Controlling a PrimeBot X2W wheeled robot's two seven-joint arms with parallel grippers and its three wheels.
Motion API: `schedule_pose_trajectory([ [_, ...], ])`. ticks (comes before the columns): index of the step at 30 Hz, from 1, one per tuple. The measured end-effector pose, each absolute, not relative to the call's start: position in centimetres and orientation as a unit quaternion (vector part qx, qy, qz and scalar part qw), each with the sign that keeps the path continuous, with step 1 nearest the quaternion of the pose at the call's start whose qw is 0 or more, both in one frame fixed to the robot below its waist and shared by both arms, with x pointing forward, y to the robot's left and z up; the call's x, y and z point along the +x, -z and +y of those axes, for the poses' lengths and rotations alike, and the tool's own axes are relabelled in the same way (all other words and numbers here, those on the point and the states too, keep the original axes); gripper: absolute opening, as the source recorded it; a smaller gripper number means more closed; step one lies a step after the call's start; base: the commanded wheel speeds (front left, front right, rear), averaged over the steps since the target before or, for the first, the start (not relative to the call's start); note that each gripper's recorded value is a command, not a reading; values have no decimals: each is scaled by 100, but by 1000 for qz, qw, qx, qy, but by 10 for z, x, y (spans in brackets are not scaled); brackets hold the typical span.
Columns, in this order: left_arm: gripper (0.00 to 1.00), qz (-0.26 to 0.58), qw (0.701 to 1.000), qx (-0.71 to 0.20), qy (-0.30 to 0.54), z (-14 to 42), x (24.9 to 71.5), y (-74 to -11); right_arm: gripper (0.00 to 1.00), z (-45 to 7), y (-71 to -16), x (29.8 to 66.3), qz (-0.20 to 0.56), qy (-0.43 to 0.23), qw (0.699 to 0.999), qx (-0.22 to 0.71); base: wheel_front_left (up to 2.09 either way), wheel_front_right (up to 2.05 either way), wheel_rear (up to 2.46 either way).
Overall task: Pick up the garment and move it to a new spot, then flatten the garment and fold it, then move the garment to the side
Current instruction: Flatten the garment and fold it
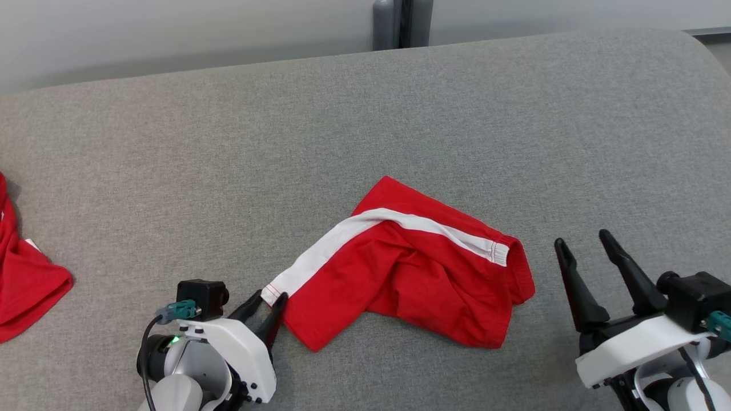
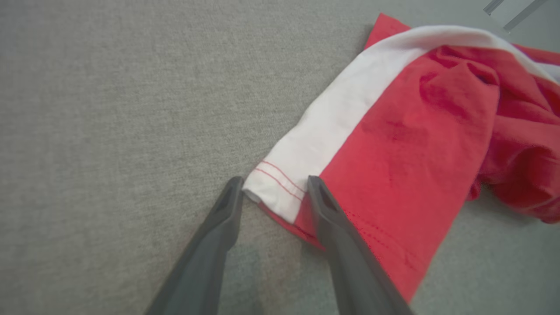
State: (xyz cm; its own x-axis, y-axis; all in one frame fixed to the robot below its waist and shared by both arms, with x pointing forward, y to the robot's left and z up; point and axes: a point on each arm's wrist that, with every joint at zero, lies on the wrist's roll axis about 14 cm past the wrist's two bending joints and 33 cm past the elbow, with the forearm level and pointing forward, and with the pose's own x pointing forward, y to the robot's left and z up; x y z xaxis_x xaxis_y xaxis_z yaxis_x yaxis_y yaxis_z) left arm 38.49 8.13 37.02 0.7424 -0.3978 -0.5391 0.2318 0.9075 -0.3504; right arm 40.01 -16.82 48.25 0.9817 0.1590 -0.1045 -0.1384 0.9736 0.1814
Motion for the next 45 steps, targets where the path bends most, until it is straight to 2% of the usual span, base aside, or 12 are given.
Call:
schedule_pose_trajectory([
  [11,0,313,925,-136,165,85,388,-367,100,-113,-449,385,169,-177,963,112,0,0,0],
  [20,0,301,930,-137,163,88,396,-369,100,-93,-435,406,191,-209,951,124,0,0,0],
  [21,0,295,932,-138,162,89,397,-370,85,-90,-436,410,187,-212,951,128,0,0,0],
  [22,0,291,933,-140,160,89,398,-371,41,-89,-437,414,184,-213,951,131,0,0,0],
  [23,0,284,935,-142,158,91,399,-374,6,-87,-438,418,179,-215,950,137,0,0,0],
  [24,0,275,938,-144,155,92,401,-377,0,-86,-439,420,176,-215,950,141,0,0,0],
  [30,0,194,959,-148,147,103,422,-415,0,-90,-456,432,145,-221,952,154,0,0,0],
  [38,0,18,980,-110,163,114,453,-523,0,-100,-537,446,41,-243,950,194,0,0,0],
  [45,0,-180,962,-94,184,115,451,-653,0,-104,-619,443,-46,-289,931,219,0,0,0],
])
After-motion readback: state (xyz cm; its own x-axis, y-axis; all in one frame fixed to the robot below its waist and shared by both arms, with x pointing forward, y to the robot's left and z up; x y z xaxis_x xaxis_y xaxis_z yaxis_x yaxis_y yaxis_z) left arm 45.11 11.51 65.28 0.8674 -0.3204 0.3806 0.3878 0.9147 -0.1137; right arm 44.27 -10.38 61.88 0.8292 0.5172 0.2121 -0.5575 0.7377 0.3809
